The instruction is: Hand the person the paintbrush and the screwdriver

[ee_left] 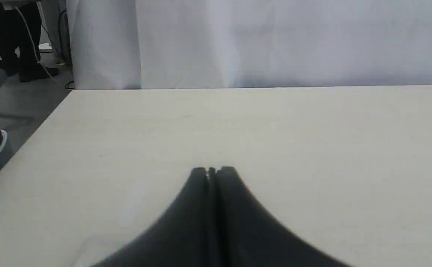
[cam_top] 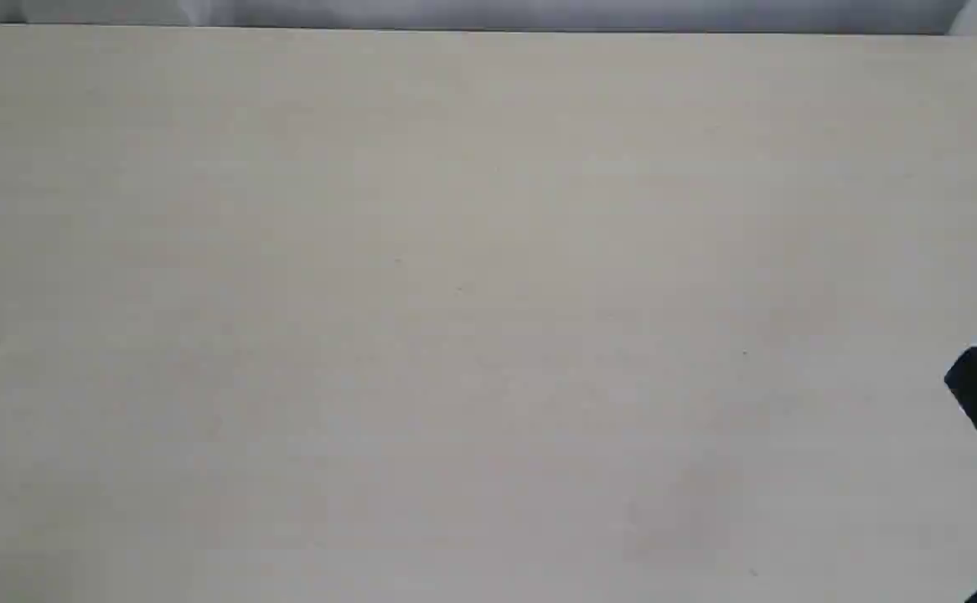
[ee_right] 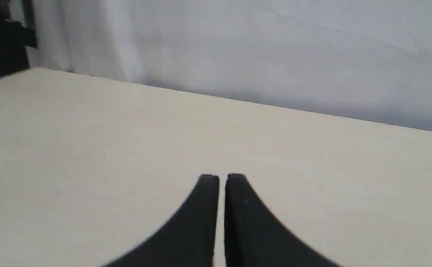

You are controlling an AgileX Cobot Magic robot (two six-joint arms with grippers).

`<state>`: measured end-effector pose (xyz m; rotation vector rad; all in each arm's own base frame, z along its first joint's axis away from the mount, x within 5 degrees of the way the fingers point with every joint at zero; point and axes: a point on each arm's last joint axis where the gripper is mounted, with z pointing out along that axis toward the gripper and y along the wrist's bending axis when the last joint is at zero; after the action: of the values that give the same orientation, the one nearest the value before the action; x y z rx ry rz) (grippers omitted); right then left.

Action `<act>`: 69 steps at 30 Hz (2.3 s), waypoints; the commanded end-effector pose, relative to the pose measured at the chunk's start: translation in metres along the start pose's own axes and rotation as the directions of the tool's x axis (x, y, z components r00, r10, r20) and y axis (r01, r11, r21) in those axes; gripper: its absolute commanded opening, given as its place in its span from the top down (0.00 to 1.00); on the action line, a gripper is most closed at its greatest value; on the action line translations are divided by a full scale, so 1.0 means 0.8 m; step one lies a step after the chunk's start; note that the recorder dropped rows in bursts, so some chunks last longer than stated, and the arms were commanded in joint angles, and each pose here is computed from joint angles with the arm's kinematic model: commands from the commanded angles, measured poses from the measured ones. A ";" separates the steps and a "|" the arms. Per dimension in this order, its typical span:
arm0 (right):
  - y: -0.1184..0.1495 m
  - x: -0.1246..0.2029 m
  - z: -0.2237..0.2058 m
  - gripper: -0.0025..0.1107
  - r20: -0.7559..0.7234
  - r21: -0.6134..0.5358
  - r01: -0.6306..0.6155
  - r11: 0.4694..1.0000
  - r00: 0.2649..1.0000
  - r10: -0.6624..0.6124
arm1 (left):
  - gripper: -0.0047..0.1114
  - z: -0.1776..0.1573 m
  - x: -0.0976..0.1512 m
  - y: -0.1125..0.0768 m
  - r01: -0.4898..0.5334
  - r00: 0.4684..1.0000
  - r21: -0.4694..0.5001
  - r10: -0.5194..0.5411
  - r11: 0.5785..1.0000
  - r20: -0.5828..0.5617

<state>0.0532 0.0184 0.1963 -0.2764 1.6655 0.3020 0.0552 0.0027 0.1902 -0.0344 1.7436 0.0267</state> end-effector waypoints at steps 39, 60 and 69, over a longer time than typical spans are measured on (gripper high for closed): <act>-0.036 0.015 -0.012 0.94 -0.115 0.480 0.021 0.877 0.993 0.039 | 0.96 0.000 -0.001 -0.001 0.004 1.000 0.010 -0.005 1.000 0.011; -0.030 0.017 -0.010 0.94 -0.164 0.426 0.088 0.901 0.986 -0.019 | 0.96 0.000 -0.001 -0.001 0.003 1.000 0.010 -0.003 1.000 0.011; -0.028 0.018 -0.009 0.94 -0.177 0.404 0.116 0.907 0.983 -0.047 | 0.96 0.000 -0.001 -0.001 0.003 1.000 0.010 -0.003 1.000 0.011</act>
<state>0.0536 -0.0054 0.1832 -0.0509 1.8277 -0.1410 0.0552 0.0027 0.1902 -0.0344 1.7436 0.0267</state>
